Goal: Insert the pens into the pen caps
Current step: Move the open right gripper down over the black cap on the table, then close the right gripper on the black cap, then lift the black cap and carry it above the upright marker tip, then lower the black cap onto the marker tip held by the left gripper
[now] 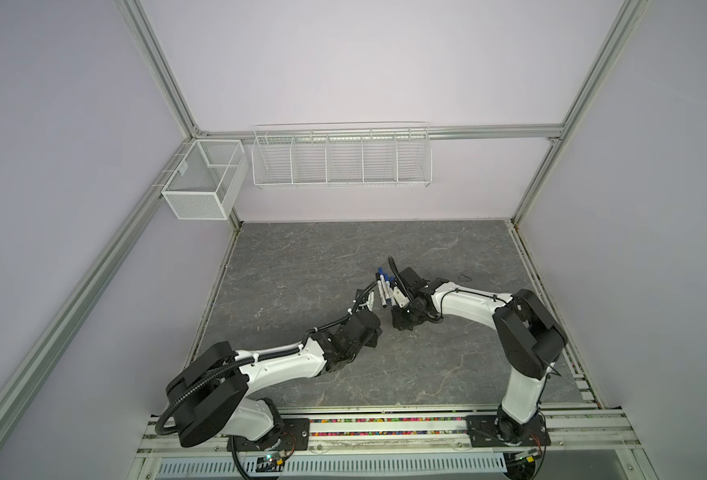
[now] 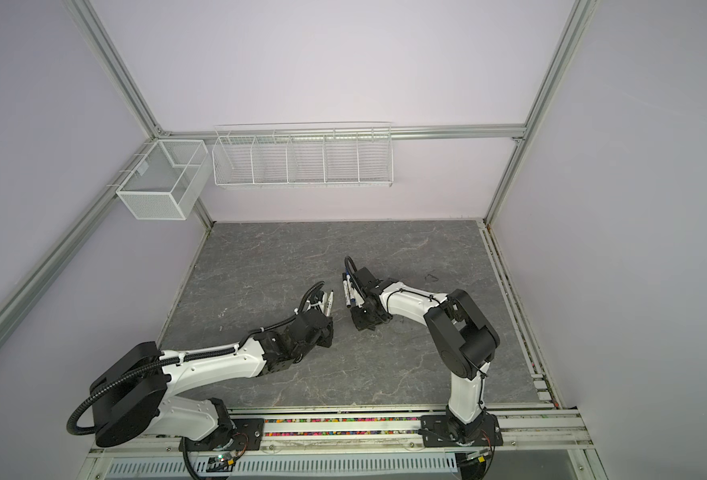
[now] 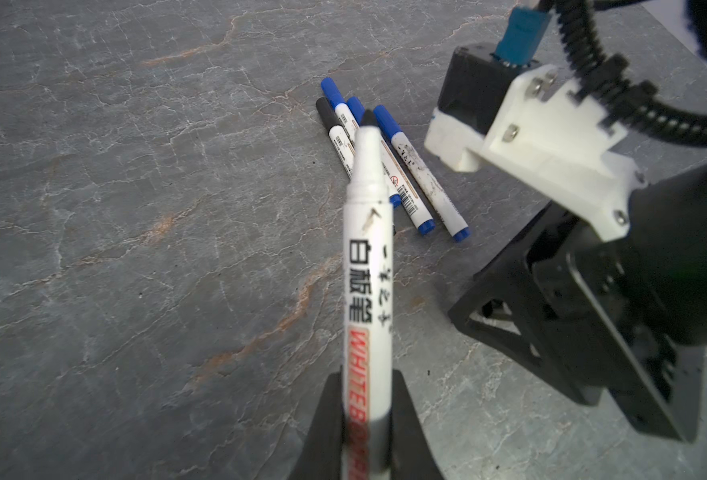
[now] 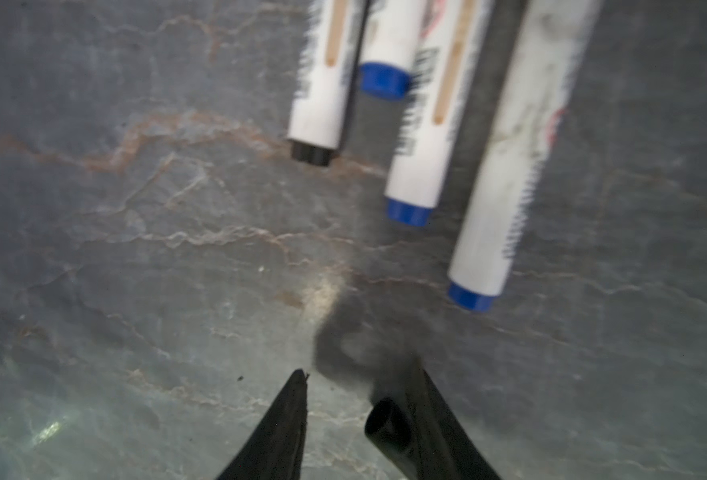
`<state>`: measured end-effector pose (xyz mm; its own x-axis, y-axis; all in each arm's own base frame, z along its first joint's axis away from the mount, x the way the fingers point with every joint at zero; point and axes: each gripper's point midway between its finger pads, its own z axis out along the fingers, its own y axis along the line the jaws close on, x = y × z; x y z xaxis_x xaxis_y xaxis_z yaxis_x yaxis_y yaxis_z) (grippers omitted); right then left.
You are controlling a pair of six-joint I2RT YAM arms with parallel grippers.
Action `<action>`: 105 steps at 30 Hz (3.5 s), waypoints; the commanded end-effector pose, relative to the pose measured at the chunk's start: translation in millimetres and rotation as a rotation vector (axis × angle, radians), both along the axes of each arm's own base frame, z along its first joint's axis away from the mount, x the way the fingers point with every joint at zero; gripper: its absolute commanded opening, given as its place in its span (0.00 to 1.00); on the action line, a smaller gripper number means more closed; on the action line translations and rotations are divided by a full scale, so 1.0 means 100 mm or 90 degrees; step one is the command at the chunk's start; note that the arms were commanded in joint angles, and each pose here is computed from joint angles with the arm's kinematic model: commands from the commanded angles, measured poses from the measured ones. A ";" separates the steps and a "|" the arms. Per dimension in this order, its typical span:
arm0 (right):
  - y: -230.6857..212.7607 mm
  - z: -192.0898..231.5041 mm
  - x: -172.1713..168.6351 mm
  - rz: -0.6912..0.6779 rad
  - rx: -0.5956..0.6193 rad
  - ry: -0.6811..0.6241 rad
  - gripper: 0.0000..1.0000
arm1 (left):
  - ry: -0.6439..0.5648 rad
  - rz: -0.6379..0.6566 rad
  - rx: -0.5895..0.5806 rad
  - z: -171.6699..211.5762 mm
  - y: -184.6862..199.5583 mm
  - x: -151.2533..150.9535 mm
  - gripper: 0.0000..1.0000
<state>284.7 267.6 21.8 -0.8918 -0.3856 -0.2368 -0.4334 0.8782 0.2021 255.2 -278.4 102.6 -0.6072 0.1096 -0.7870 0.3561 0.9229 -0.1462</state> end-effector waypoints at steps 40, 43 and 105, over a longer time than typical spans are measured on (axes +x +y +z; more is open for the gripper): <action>-1.54 -0.14 -1.09 -0.250 -0.119 0.101 0.41 | 0.018 -0.017 -0.003 0.00 -0.07 -0.02 0.00; -1.56 -0.18 -1.07 -0.252 -0.132 0.100 0.35 | 0.018 -0.018 -0.002 0.00 -0.08 -0.02 0.00; 0.14 1.86 -0.19 0.000 0.402 -0.186 0.07 | -0.090 -0.280 -0.191 0.49 -0.48 -0.48 0.00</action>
<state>276.5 281.5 215.2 -0.7454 -0.0548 -0.6644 -0.5358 0.6422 0.5481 203.4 -326.4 141.7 -0.4645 0.1254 -0.8766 0.7353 0.6063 -0.3029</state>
